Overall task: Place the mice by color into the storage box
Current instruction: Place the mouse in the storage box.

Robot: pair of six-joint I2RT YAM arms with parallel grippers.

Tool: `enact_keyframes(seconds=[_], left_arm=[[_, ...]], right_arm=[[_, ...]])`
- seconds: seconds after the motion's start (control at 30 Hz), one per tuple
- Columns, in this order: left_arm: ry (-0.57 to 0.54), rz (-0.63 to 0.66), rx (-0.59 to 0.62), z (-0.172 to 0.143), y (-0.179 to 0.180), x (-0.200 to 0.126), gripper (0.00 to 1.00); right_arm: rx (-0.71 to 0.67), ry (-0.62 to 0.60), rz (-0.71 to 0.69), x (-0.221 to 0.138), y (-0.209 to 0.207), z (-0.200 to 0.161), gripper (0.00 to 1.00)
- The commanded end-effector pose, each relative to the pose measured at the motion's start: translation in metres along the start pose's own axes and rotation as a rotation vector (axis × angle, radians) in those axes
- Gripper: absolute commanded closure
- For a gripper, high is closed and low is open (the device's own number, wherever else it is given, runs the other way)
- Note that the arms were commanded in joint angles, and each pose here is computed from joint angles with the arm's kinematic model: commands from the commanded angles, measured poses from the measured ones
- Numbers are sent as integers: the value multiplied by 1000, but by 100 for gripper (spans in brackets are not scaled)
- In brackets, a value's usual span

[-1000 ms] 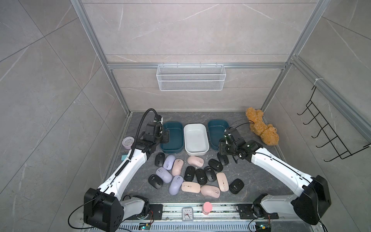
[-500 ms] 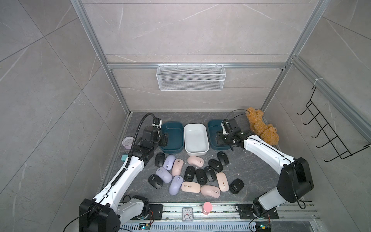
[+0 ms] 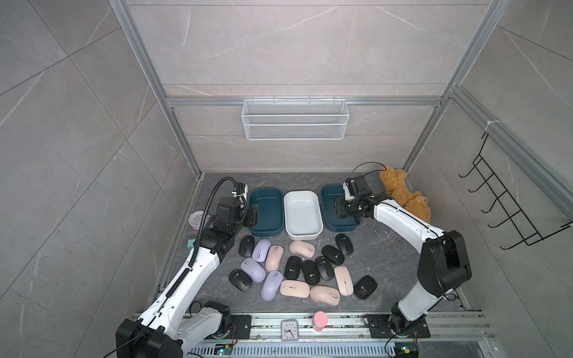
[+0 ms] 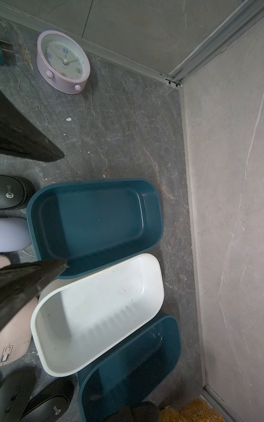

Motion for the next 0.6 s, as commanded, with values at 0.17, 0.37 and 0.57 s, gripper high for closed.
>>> enact_keyframes(seconds=[0.17,0.37,0.57], left_arm=[[-37,7,-4,9,2,-5,31],[-27,22,3,6,3,-2,31],[-9,33,14,3,4,3,31]], right_arm=[[10,-23,-15,18,-2,13,55],[7,-2,-25,30,-6,10,55],[18,10,-37,40,-12,8,56]])
Point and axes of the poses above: each gripper's point midway between its finger pads, its own x axis out along the fingers, its own y axis along the line the jaws close on, z = x × y, the point moved 6 cm from there along -x, back along the fingers, and after that the axes turned 4 degrees about -x, right-handed, at the moved point
